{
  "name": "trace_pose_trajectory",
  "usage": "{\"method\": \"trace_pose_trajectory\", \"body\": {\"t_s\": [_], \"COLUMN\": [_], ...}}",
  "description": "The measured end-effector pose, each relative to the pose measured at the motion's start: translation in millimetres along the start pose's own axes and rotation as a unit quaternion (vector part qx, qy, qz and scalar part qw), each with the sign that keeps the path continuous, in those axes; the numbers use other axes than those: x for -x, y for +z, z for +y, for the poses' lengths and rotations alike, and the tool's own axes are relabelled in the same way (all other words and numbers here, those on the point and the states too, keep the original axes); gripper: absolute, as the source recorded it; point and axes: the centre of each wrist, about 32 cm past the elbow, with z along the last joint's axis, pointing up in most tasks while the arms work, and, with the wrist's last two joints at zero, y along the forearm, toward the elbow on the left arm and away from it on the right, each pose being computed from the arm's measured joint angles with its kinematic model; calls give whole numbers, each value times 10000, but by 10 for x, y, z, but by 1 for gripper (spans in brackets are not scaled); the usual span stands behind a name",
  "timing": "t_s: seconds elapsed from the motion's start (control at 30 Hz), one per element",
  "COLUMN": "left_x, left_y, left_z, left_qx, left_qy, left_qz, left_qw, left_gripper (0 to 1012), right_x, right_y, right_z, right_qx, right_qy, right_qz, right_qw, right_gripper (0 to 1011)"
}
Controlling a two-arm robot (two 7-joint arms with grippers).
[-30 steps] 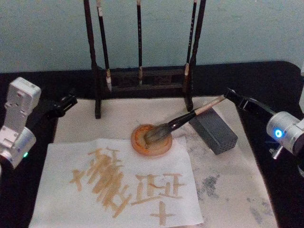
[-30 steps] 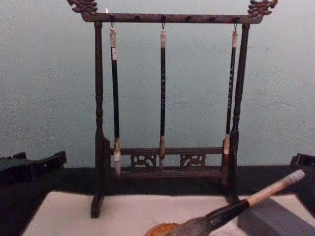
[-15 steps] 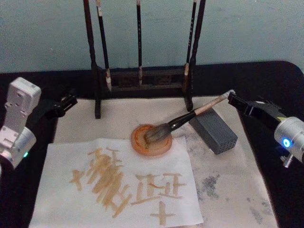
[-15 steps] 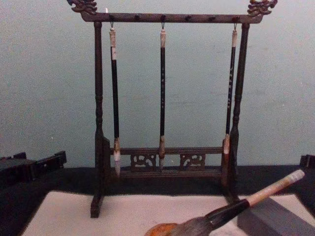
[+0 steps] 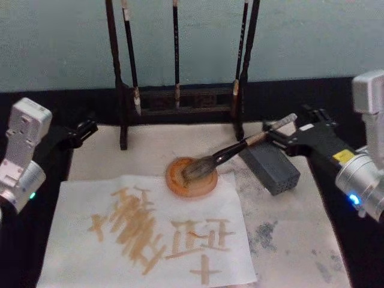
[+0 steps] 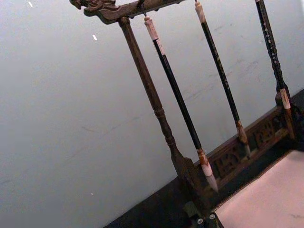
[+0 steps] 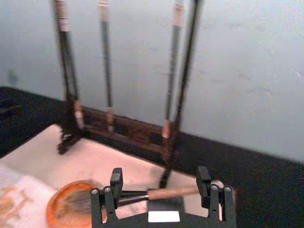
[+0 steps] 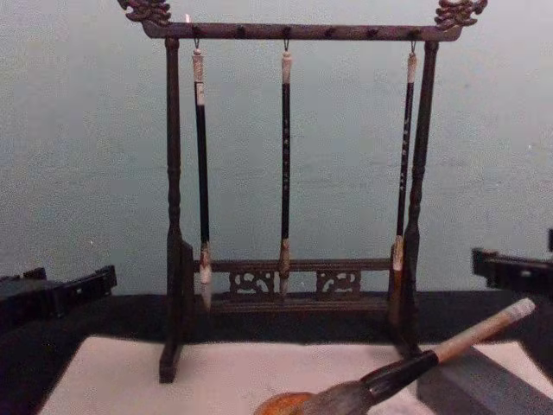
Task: Pick up the brush from the inkstone, write on the paper, then place the brush back to its original position.
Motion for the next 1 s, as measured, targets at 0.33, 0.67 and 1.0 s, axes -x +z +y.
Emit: {"method": "trace_pose_trajectory", "body": {"t_s": [0.33,0.67,1.0], "left_x": [0,0,0], "left_y": [0,0,0], "left_z": [0,0,0], "left_qx": [0,0,0], "left_qy": [0,0,0], "left_qz": [0,0,0], "left_qw": [10000,10000,10000], "left_gripper": [1002,1002,1002], "right_x": [126,111,104], "right_y": [4,7,8], "right_z": [-41,-35,-32], "right_qx": [-306,-270,-247], "right_qy": [492,427,390], "right_qz": [-681,-614,-581], "right_qw": [9960,9968,9972], "right_gripper": [1001,1001,1002]}}
